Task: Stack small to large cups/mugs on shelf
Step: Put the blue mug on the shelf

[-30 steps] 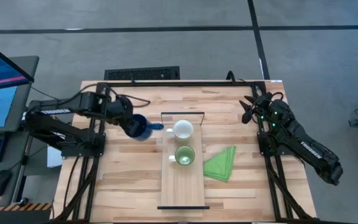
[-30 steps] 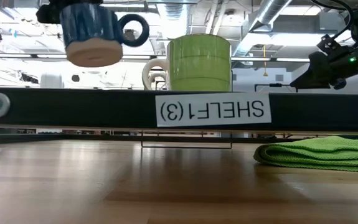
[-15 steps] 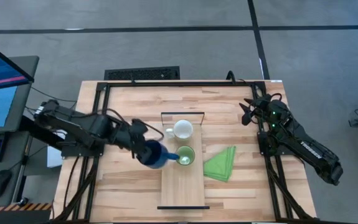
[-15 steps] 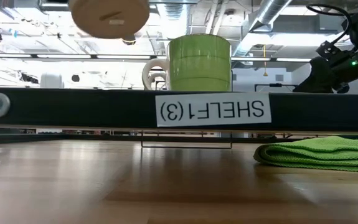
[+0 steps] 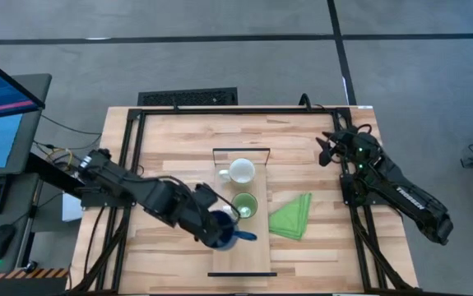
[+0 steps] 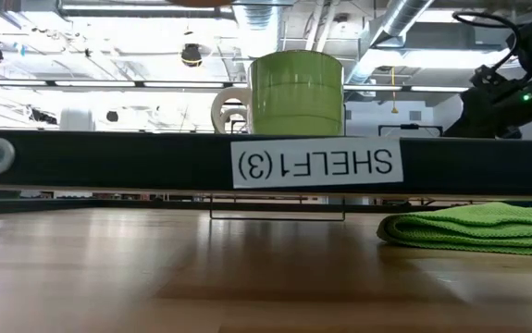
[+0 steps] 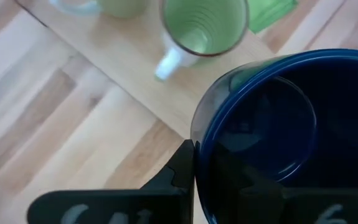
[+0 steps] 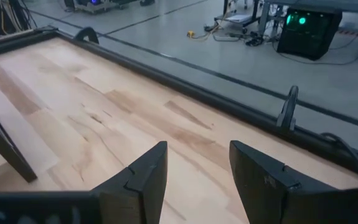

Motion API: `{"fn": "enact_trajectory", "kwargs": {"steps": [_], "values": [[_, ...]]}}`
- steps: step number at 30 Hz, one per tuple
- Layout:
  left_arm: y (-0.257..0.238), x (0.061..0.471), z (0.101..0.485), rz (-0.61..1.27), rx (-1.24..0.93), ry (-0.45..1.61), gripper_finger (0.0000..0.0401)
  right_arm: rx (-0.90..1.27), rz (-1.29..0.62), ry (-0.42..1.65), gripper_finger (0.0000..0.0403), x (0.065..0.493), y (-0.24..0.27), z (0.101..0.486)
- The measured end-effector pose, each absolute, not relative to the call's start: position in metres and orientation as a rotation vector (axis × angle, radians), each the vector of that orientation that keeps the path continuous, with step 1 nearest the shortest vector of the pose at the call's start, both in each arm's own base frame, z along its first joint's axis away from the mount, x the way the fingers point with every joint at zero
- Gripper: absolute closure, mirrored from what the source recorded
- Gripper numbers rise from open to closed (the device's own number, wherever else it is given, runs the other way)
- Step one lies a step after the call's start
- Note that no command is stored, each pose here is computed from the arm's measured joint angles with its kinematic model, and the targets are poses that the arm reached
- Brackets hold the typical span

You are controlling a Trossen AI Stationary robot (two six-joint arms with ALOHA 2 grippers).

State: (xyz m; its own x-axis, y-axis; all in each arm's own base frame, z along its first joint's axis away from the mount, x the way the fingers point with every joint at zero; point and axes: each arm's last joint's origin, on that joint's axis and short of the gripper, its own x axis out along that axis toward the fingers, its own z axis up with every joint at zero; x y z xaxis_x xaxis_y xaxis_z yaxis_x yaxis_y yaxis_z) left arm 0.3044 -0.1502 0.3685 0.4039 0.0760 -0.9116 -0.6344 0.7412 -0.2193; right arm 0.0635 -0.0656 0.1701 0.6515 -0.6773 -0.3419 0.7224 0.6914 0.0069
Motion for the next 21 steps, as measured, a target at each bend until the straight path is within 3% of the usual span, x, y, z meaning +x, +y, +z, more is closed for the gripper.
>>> {"fn": "enact_trajectory", "kwargs": {"steps": [21], "values": [[-0.178, 0.347, 0.331, 0.540, -0.682, 1.080, 0.0392, 0.158, -0.797, 0.300, 0.0208, 0.067, -0.069, 0.160]]}}
